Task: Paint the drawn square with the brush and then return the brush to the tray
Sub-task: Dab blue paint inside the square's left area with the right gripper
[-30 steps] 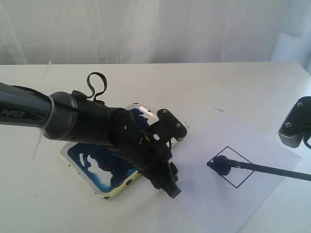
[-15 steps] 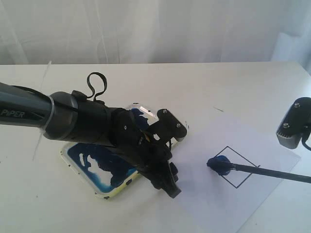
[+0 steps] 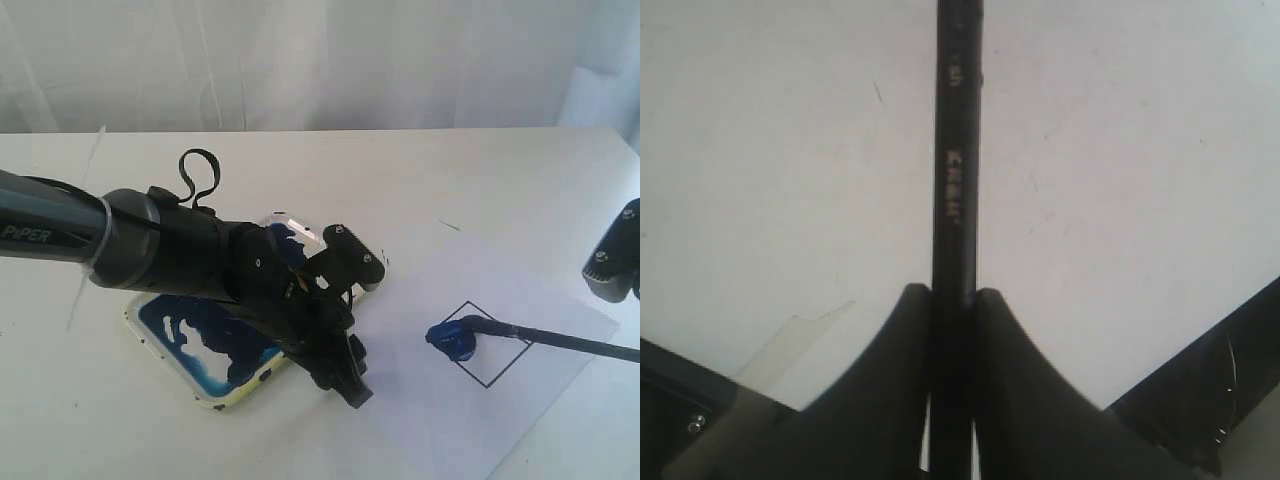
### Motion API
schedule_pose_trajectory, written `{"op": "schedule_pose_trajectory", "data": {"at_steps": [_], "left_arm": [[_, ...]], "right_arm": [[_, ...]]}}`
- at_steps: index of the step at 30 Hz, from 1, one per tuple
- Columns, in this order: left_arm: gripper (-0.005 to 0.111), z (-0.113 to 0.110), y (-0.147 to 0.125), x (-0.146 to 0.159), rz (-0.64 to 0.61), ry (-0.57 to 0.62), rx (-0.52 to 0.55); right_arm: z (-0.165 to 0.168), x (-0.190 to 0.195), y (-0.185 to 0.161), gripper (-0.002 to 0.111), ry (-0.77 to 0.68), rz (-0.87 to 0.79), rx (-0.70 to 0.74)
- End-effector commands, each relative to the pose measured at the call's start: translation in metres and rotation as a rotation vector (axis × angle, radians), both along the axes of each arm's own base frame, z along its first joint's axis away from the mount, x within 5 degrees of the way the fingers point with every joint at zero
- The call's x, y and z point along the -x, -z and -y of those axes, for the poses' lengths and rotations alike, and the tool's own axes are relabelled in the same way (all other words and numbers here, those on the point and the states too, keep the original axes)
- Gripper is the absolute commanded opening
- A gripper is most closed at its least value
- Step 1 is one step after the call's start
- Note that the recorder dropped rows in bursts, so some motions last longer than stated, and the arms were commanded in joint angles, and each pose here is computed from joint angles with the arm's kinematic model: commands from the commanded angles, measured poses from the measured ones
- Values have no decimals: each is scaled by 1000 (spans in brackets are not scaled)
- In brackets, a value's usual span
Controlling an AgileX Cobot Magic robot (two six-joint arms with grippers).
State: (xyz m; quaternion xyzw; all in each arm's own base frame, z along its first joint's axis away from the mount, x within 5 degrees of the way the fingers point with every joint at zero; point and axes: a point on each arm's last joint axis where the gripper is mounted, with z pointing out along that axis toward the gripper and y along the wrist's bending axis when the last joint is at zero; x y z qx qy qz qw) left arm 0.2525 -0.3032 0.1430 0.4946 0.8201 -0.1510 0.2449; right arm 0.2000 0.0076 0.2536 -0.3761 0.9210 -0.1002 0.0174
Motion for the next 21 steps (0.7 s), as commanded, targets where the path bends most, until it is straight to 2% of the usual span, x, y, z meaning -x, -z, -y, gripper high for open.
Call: {"op": "schedule_pose_trajectory", "data": {"at_steps": [1,11,21], "left_arm": [[59,-2,11,6,-59,6,-35],[59,-2,11,6,-59,6,-35],[59,-2,11,6,-59,6,-35]], "right_arm": [[1,-2,1,0,15,33,0],[0,-5,1,0,24,59,-11],[-6,-2,2,0,-57,15,-62]]}}
